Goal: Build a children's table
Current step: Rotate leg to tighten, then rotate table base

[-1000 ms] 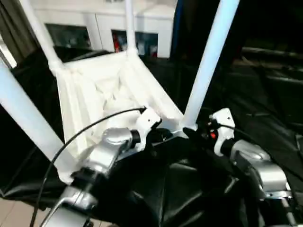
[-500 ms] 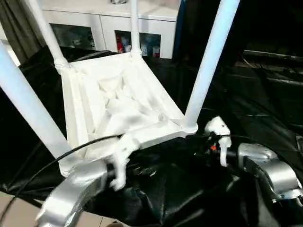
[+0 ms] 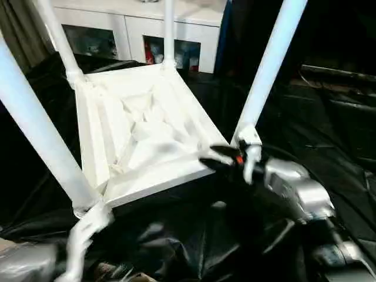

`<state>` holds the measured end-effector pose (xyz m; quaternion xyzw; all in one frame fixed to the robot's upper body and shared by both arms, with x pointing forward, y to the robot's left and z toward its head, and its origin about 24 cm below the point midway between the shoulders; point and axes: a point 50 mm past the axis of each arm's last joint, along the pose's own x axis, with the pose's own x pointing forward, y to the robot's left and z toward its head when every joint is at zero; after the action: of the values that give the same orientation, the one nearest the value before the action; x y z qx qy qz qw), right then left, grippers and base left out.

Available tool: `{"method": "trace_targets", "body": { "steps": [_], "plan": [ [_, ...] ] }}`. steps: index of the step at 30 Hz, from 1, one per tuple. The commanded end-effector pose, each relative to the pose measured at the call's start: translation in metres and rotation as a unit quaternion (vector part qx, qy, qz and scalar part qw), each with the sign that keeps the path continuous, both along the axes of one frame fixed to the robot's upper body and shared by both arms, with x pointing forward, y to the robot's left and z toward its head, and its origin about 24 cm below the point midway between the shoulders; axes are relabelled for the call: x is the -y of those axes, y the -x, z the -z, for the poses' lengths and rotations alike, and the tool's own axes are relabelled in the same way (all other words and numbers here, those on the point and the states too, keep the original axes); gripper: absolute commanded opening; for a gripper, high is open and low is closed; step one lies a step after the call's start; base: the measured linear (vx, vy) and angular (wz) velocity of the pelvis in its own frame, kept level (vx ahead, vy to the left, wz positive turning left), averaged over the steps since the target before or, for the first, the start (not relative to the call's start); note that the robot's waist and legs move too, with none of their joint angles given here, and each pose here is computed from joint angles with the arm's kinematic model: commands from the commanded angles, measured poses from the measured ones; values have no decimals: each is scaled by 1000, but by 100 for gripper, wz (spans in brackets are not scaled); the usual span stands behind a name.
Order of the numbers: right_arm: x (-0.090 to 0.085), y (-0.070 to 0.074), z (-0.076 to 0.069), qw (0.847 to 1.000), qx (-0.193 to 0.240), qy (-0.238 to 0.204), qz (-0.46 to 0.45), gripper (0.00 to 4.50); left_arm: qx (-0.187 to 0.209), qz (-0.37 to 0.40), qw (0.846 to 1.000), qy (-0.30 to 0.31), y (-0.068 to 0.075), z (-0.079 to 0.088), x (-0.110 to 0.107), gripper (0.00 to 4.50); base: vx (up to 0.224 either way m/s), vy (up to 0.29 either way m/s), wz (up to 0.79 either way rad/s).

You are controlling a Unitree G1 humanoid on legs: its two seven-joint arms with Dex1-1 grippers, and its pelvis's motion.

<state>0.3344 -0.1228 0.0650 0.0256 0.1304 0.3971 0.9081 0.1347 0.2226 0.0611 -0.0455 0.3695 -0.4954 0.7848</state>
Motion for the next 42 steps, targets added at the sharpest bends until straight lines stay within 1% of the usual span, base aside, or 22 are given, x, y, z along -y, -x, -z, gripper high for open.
{"method": "trace_targets", "body": {
  "steps": [1,5,7,8,11,13,15,16,17,19,20,21,22,23,26,27,30,31,35,36,38,42],
  "plan": [
    [18,-16,-3,995,13,12,95,299,9,-1,1000,-11,1,-8,-8,320,0,0,0],
    [37,-34,-7,977,17,1,211,299,10,-36,999,-37,4,-17,-33,356,0,0,0],
    [39,-37,-8,975,22,-7,219,299,26,-54,997,-54,3,-24,-46,378,0,0,0],
    [35,-36,-9,979,23,-14,200,299,59,-72,994,-65,-4,-31,-55,389,0,0,0],
    [29,-33,-7,985,24,-19,170,299,95,-94,989,-58,-13,-41,-61,401,0,0,0],
    [18,-22,-1,994,23,-17,108,299,137,-105,984,-34,-25,-54,-63,422,0,0,0],
    [14,-16,4,996,20,-15,80,299,162,-104,981,-19,-31,-60,-62,436,0,0,0],
    [14,-16,4,996,20,-15,80,299,162,-104,981,-19,-31,-60,-62,436,0,0,0],
    [16,-11,13,997,14,8,73,328,187,-97,978,10,-39,-64,-55,444,0,0,0],
    [22,-4,24,996,-4,39,81,335,207,-81,974,46,-51,-67,-42,450,0,0,0],
    [22,-4,24,996,-4,39,81,341,207,-81,974,46,-51,-67,-42,450,0,0,0],
    [27,-2,27,995,-12,42,95,361,215,-69,972,69,-58,-69,-32,450,0,0,0],
    [28,-2,27,994,-13,42,97,361,215,-68,972,71,-59,-69,-32,450,0,0,0],
    [35,-2,27,991,-14,44,125,377,221,-52,969,95,-68,-70,-20,450,0,0,0],
    [44,-1,24,985,-8,37,170,390,230,-31,966,117,-82,-69,-2,450,0,0,0],
    [46,-1,23,984,-8,37,175,416,232,-29,965,117,-83,-69,0,450,0,0,0],
    [54,-1,23,978,-3,43,206,421,240,-21,962,126,-92,-67,10,450,0,0,0],
    [57,-1,23,974,-4,45,221,436,245,-20,960,131,-96,-67,14,450,0,0,0],
    [68,0,26,959,-11,80,272,436,250,3,954,165,-106,-70,35,450,0,0,0],
    [68,0,26,959,-11,80,272,436,250,3,954,165,-106,-70,35,450,0,0,0],
    [65,1,37,955,-30,111,272,436,248,32,949,194,-110,-73,54,450,0,0,0],
    [52,2,46,959,-42,135,244,436,240,74,942,221,-112,-76,78,450,0,0,0]
  ]
}}
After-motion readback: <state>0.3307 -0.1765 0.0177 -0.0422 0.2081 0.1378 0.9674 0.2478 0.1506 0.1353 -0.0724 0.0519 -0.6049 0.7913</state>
